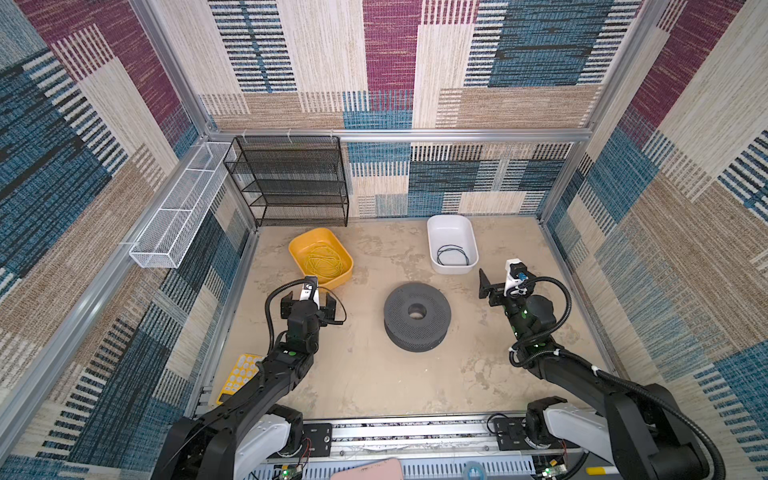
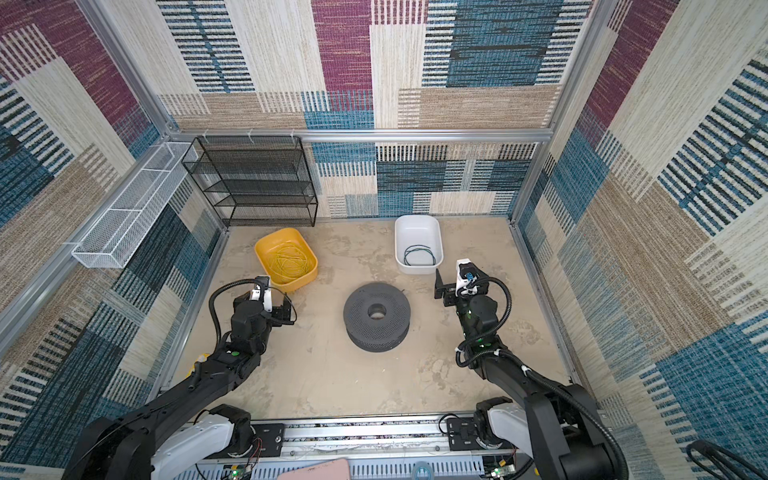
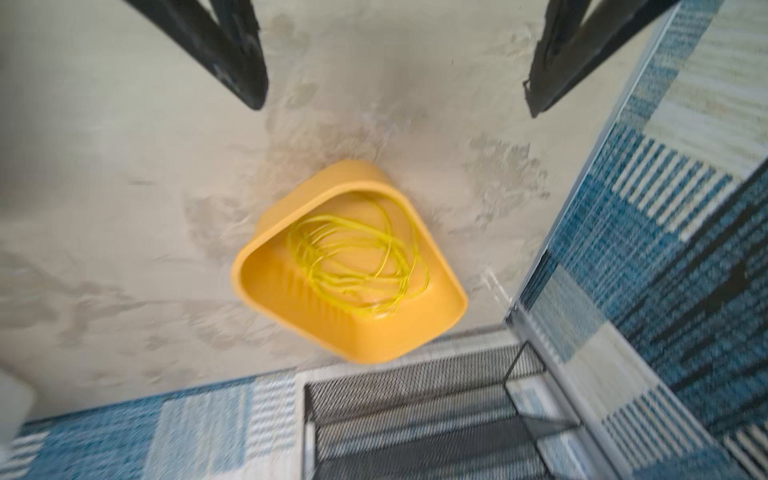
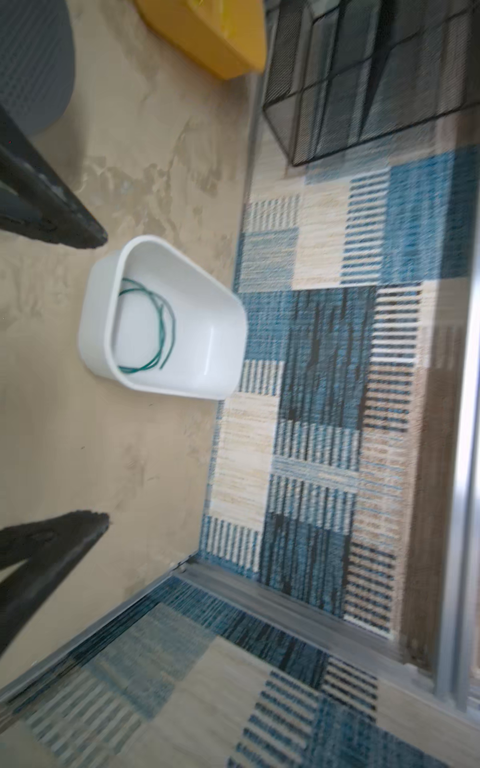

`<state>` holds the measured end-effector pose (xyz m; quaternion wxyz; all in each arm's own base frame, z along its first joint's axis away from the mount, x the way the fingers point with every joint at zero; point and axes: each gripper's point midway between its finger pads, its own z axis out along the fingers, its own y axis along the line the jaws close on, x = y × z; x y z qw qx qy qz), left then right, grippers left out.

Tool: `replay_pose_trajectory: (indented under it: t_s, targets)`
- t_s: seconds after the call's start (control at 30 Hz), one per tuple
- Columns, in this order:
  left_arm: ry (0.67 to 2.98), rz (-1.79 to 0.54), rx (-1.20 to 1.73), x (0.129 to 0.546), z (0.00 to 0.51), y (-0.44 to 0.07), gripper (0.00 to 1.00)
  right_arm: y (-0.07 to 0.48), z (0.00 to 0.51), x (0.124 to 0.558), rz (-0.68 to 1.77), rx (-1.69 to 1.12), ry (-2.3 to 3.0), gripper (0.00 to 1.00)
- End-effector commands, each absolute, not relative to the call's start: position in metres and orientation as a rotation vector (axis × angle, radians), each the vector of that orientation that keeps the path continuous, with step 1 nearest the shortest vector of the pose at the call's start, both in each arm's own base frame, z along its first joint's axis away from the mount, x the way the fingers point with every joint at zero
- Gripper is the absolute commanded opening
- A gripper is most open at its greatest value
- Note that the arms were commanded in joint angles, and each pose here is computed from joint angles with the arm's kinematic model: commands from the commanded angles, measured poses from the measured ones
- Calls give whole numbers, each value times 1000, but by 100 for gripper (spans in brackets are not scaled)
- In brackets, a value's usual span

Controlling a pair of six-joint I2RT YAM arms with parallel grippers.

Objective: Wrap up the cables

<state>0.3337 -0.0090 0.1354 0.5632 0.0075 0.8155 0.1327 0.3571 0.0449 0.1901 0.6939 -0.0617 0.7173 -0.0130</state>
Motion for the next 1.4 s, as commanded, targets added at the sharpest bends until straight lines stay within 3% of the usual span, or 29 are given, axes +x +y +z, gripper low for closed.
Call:
replay_pose_trajectory:
  t_s: [0.0,0.3,0.5,1.37]
  targets:
    - [1765,204,-32,354,159,-7,99,36,199,355,-61,-136,1495,99]
    - [1796,150,-46,385,108,12,99,2,165,342,-39,20,1460,99]
    - [1970,31,3,403,92,7,99,-11,147,368,-61,100,1586,99]
    - [1957,32,-5,404,93,9,99,-13,146,371,-30,94,1596,100]
